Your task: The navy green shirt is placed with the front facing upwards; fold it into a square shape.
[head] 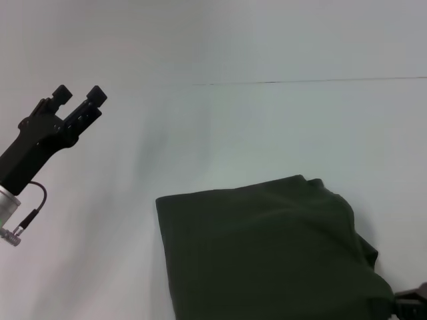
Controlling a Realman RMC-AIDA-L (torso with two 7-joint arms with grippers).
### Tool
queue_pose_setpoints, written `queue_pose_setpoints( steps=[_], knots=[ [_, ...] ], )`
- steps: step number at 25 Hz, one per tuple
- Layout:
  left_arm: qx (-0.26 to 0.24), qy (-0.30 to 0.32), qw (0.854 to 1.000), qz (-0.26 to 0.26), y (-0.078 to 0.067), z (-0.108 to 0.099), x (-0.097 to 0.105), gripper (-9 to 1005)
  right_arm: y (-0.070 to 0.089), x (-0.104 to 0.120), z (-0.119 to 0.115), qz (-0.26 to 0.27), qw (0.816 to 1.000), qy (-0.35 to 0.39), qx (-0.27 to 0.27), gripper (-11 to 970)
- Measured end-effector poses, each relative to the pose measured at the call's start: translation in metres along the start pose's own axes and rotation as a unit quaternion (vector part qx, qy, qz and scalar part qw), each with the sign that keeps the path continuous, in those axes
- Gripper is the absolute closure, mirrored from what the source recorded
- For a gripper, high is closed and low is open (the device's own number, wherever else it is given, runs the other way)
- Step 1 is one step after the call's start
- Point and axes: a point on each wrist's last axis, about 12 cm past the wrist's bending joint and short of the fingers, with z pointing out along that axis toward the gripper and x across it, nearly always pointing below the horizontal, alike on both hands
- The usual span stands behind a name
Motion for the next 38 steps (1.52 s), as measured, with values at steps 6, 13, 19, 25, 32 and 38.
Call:
queue_pose_setpoints(
  steps=[6, 13, 19, 25, 32, 38],
  knots=[
    [0.001, 0.001, 1.000, -0.002, -0.001, 0.000, 0.002, 67, -0.006, 0.008, 0.008, 0.013, 0.999, 0.048, 0.022, 926],
    [0.002, 0.000, 1.000, -0.001, -0.001, 0.002, 0.001, 67, -0.009, 0.011, 0.011, 0.012, 0.997, 0.065, 0.032, 918],
    [0.003, 0.000, 1.000, 0.000, -0.001, 0.002, 0.001, 67, -0.009, 0.006, 0.005, 0.010, 0.996, 0.078, 0.039, 874],
    [0.003, 0.000, 1.000, 0.000, -0.001, 0.003, 0.001, 67, -0.008, -0.001, -0.006, 0.018, 0.996, 0.081, 0.045, 754],
    [0.002, 0.000, 1.000, 0.001, -0.001, 0.002, 0.000, 67, -0.006, -0.015, -0.040, 0.025, 0.998, 0.010, 0.053, 551],
    [0.003, 0.000, 1.000, 0.000, -0.001, 0.002, 0.001, 67, -0.010, -0.030, -0.053, 0.101, 0.989, -0.080, 0.071, 207]
  ],
)
